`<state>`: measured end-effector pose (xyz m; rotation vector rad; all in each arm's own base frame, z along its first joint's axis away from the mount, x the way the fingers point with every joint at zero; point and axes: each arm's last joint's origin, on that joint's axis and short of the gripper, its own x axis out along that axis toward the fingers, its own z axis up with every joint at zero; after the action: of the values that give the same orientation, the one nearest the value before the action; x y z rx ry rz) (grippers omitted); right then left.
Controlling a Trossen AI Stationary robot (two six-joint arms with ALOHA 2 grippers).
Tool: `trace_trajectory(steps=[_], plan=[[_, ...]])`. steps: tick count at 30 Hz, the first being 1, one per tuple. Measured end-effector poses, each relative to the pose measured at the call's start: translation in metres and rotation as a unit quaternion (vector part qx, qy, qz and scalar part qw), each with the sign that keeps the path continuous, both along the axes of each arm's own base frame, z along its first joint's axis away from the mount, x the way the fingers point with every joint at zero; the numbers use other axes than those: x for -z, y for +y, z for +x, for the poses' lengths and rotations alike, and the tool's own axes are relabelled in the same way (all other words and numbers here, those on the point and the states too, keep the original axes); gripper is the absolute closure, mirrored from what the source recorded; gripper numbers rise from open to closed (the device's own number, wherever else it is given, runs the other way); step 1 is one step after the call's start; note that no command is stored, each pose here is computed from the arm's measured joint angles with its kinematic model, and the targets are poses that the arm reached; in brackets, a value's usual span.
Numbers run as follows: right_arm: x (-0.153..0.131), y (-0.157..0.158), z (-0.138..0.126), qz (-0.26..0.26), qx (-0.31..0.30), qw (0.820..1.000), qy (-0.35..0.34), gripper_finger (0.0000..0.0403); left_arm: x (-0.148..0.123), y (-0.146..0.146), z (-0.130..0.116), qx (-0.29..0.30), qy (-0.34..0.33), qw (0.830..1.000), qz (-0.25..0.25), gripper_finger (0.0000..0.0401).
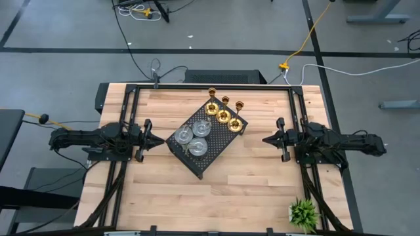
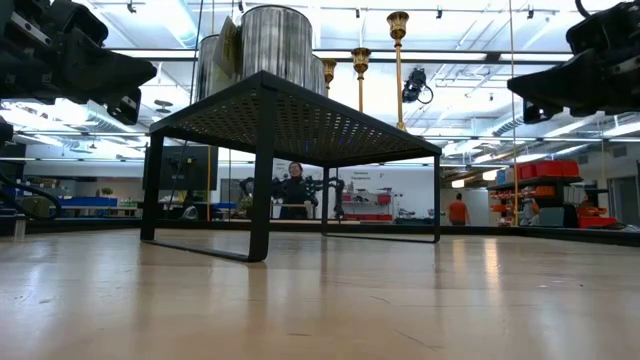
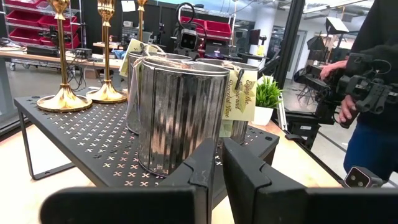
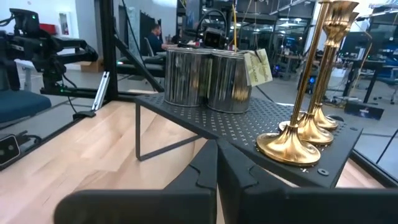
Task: Pick & Place candle stick holders
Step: Return to Home Position
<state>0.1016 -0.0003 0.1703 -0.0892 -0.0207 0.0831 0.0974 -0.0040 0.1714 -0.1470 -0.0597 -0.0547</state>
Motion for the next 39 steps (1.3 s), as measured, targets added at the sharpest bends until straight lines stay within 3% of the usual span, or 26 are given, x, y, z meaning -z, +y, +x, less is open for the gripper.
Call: trace_trajectory(steps=[39], plan=[[-0.0014, 0.0001, -0.0051, -0.001, 0.001, 1.0, -0.014, 0.0398, -0.0001, 0.0, 0.0, 0.0, 0.0, 1.0, 0.0, 0.0362]])
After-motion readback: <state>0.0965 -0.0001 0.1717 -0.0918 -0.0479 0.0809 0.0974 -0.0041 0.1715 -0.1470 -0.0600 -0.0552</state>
